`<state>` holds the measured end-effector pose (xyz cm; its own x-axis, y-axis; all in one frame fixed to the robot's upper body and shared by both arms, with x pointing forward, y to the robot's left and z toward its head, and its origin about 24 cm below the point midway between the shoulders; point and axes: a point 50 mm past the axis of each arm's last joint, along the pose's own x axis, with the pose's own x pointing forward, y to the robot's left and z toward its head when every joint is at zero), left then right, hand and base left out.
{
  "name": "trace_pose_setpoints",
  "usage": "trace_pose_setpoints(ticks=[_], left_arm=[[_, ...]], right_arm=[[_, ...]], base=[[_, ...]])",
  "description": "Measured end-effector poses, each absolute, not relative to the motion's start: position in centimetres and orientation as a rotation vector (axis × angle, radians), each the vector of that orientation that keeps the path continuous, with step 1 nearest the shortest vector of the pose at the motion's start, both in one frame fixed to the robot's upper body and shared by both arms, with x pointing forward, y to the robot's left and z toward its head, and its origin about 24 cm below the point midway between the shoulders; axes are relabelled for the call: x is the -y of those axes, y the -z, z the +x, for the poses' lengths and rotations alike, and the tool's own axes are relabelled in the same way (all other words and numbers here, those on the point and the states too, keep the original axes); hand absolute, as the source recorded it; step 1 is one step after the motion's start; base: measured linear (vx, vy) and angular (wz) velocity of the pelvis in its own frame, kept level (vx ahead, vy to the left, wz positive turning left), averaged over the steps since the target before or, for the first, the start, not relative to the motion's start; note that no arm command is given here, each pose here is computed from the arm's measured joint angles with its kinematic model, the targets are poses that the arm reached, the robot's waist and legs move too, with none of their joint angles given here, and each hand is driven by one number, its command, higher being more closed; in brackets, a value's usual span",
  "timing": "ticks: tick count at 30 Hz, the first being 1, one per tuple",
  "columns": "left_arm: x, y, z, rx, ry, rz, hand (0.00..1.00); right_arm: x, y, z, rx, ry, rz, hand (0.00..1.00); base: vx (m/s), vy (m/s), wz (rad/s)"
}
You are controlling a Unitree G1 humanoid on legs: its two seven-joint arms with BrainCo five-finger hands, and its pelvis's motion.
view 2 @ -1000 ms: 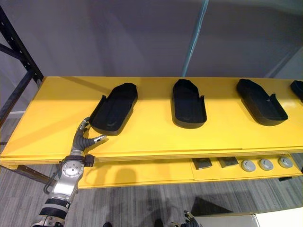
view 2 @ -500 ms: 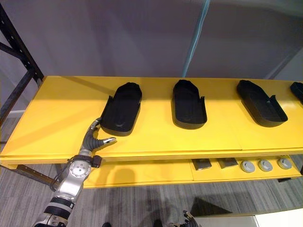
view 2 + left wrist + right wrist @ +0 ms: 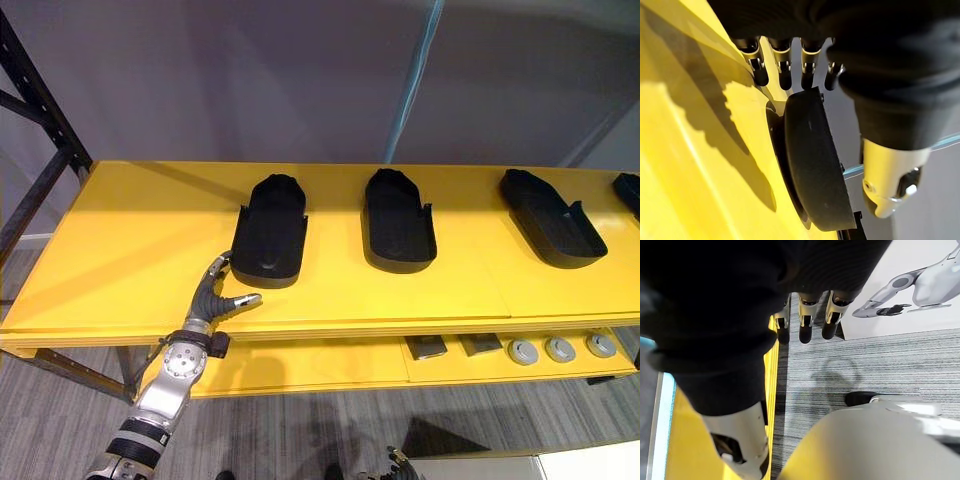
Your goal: Walk over and take plastic housings, then place them on the shelf
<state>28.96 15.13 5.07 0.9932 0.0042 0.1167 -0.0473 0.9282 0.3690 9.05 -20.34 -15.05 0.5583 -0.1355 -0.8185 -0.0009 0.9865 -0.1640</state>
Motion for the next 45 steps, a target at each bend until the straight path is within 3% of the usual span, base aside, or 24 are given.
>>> trace_pose_setpoints(ticks=[8, 9, 13, 16, 25, 35, 45], left_arm=[[-18.0, -7.3, 27.5, 0.210, -0.255, 0.330, 0.00], [-18.2, -7.8, 27.3, 0.230, -0.272, 0.328, 1.00], [-17.3, -9.4, 25.9, 0.328, -0.242, 0.328, 1.00], [-14.3, -9.8, 24.6, 0.386, -0.088, 0.301, 1.00], [-9.8, -6.6, 23.8, 0.269, 0.213, 0.284, 1.00], [-8.4, -4.2, 25.8, 0.164, 0.298, 0.409, 1.00], [-8.4, -4.3, 27.7, 0.168, 0.270, 0.491, 1.00]], right_arm=[[20.4, 15.1, 8.9, -0.980, 0.087, -0.154, 0.00], [20.4, 15.1, 8.8, -0.981, 0.088, -0.155, 0.00], [20.4, 15.1, 8.8, -0.983, 0.089, -0.155, 0.00], [20.5, 15.1, 8.8, -0.983, 0.089, -0.158, 0.00], [20.4, 15.1, 8.9, -0.982, 0.054, -0.185, 0.00], [20.4, 15.0, 9.2, -0.975, 0.054, -0.187, 0.00], [20.4, 15.0, 9.3, -0.972, 0.054, -0.187, 0.00]], base=[[0.00, 0.000, 0.01], [0.00, 0.000, 0.08], [0.00, 0.002, 0.11], [0.00, 0.008, 0.03], [0.00, 0.002, -0.01], [0.00, 0.007, -0.12], [-0.03, 0.013, -0.07]])
